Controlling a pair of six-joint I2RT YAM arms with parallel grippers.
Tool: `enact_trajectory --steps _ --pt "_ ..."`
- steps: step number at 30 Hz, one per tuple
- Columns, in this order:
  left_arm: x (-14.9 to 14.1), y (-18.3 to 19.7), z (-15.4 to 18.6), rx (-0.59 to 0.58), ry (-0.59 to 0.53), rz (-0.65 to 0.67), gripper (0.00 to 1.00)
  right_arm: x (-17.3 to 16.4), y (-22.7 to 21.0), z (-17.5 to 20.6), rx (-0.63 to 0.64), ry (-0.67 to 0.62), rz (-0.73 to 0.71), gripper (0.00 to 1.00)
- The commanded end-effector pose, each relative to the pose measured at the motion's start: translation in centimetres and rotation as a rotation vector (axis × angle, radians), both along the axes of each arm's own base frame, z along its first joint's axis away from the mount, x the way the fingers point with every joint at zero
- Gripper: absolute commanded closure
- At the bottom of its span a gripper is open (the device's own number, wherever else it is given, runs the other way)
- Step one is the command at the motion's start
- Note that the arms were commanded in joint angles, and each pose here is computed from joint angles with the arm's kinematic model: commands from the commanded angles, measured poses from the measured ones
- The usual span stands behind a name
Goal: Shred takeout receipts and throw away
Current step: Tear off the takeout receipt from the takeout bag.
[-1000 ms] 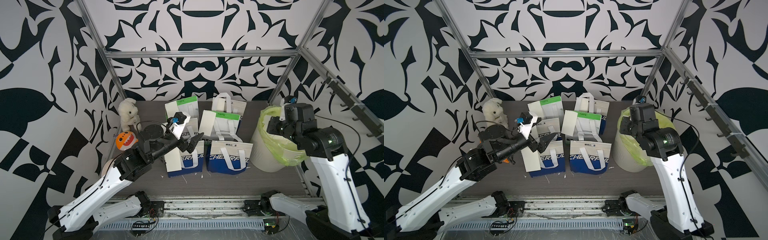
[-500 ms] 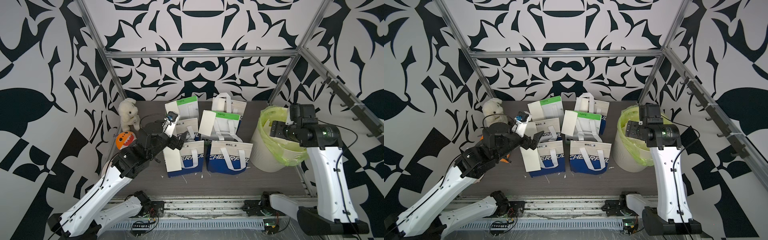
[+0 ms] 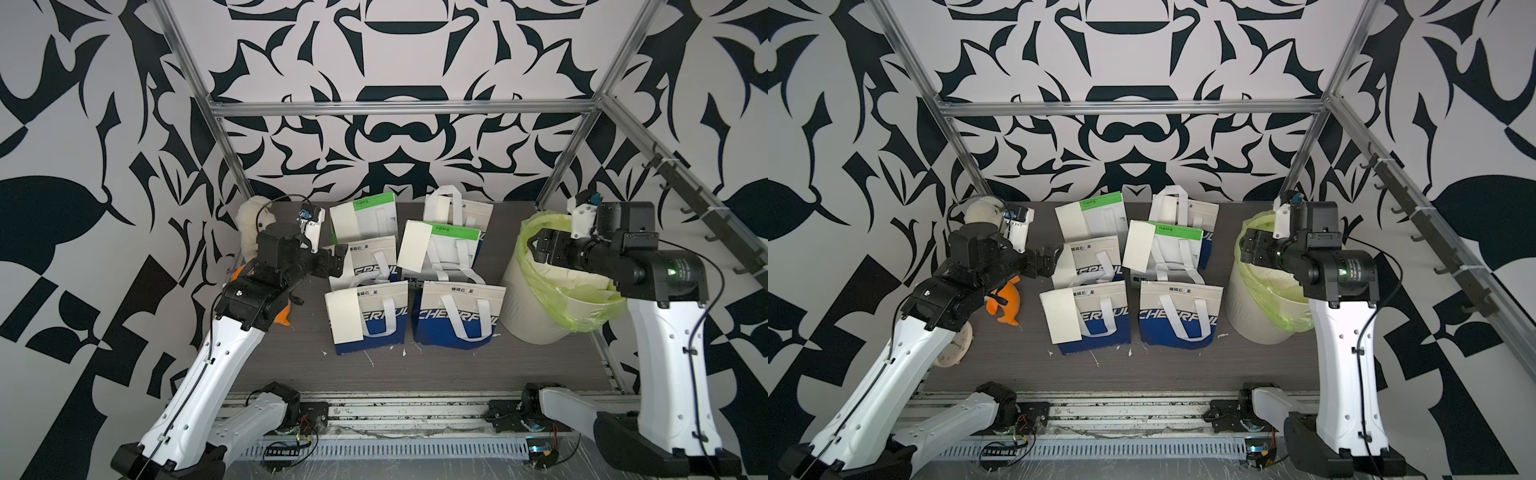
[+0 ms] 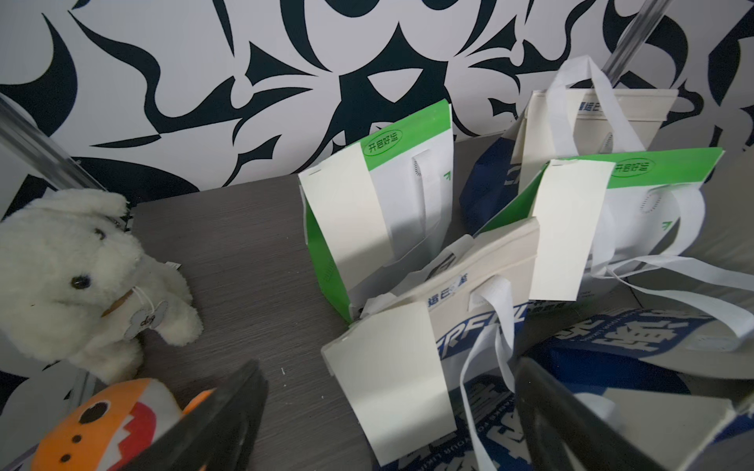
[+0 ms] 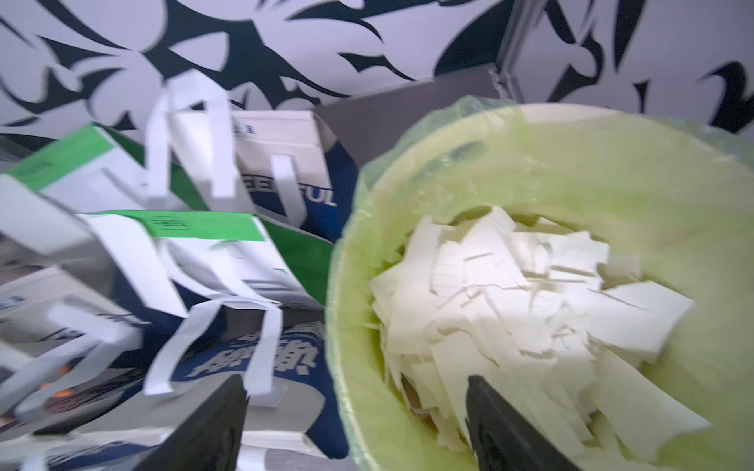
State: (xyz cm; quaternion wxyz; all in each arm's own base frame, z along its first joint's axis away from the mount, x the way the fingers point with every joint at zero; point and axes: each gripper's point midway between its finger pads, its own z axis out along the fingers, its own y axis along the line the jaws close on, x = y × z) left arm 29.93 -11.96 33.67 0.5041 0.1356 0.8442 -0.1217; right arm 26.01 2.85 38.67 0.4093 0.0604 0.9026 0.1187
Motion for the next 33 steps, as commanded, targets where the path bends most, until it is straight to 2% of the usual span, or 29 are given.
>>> enact_trajectory --steps 1,4,6,8,12,15,20,26,29,33 --pt "-0.8 -0.6 0.2 -0.074 0.058 -0.063 0.07 -0.5 5.2 5.6 0.207 -0.174 0.247 0.19" --pt "-1.5 -0.9 0.4 -0.096 0.054 -0.096 0.1 -1.4 8.3 7.7 0.364 -0.198 0.405 0.24" --pt "-2.4 -1.1 0.8 -0.116 0.054 -0.12 0.14 -2.3 10.2 8.4 0.422 -0.206 0.491 0.29" --pt "-3.4 -1.1 0.6 -0.135 0.071 -0.125 0.25 -3.1 12.3 8.0 0.411 -0.185 0.555 0.3" --pt "-5.7 -1.0 -0.3 -0.178 0.117 -0.134 0.39 -4.8 17.8 5.0 0.321 -0.098 0.682 0.31" --pt "-6.9 -0.8 -1.2 -0.201 0.166 -0.125 0.51 -5.2 21.3 3.5 0.335 -0.074 0.743 0.32" --pt "-9.0 -0.5 -3.3 -0.221 0.262 -0.111 0.5 -4.4 25.8 -0.7 0.281 0.001 0.735 0.38" --pt "-10.4 -0.8 -4.7 -0.257 0.304 -0.13 0.5 -5.6 31.8 -4.9 0.252 0.058 0.818 0.38" --pt "-10.9 -1.3 -5.9 -0.263 0.355 -0.158 0.45 -5.6 33.3 -6.1 0.239 0.069 0.822 0.38" --pt "-10.5 -1.4 -6.9 -0.257 0.38 -0.151 0.47 -5.1 34.4 -7.0 0.237 0.069 0.817 0.38"
